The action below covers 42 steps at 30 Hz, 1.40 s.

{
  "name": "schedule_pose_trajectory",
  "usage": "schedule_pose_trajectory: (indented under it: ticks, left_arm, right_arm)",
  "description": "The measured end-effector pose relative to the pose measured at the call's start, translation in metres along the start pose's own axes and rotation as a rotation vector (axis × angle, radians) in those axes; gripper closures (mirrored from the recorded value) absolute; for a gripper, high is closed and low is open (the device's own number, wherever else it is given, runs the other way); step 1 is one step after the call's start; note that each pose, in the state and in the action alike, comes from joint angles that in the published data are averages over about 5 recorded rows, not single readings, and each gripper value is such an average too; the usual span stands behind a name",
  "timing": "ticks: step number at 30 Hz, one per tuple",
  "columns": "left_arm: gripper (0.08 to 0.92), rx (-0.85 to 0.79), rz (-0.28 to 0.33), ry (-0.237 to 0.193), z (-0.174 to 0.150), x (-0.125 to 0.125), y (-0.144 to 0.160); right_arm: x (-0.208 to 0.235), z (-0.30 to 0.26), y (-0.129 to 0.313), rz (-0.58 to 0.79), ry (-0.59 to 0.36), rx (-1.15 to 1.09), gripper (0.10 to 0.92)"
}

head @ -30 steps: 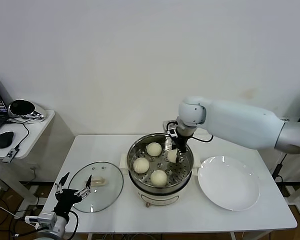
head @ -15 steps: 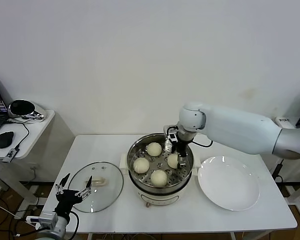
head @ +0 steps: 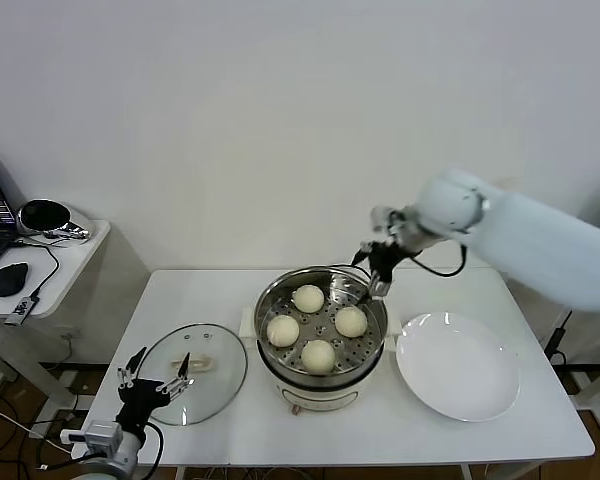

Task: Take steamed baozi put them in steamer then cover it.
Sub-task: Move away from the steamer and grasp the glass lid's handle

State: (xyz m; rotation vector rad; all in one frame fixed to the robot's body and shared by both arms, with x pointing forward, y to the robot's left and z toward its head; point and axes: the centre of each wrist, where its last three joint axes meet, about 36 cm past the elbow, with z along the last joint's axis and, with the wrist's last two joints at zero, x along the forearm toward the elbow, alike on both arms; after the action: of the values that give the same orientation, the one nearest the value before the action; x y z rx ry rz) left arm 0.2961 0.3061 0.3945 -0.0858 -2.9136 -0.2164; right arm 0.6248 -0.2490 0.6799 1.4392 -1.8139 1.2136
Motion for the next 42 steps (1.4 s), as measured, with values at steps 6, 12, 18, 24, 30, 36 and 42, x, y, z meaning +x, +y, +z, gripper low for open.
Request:
schedule_pose_trajectory:
  ticks: [6,12,18,24,30,36,42]
  left_arm:
    - [0.177,0.001,0.013,0.015,0.005,-0.004,-0.005]
    - [0.177,-0.005,0.025,0.018,0.006,-0.007,-0.006]
    - [0.177,-0.002,0.025,0.011,0.004,-0.01,-0.006]
    - [0.177,-0.028,0.033,0.007,0.004,-0.012,-0.003]
    - [0.177,-0.086,0.036,-0.005,0.005,-0.013,-0.004]
    - [0.177,-0.222,0.016,-0.03,0.008,-0.016,-0.005]
    - [0.177,-0.531,-0.04,-0.068,0.017,-0.013,-0.005]
  right_arm:
    - [0.046,0.048,0.027,0.227,-0.185,-0.106,0.2]
    - [0.059,0.089,0.071,0.415,-0.343,-0.213,0.2]
    - [0.052,0.127,0.118,0.603,-0.495,-0.339,0.2]
    - [0.031,0.175,0.173,0.808,-0.63,-0.514,0.2]
    - [-0.015,0.212,0.246,0.922,-0.703,-0.766,0.2]
    - [-0.047,0.234,0.311,1.016,-0.703,-1.014,0.2]
    - [-0.057,0.241,0.345,1.092,-0.688,-1.13,0.2]
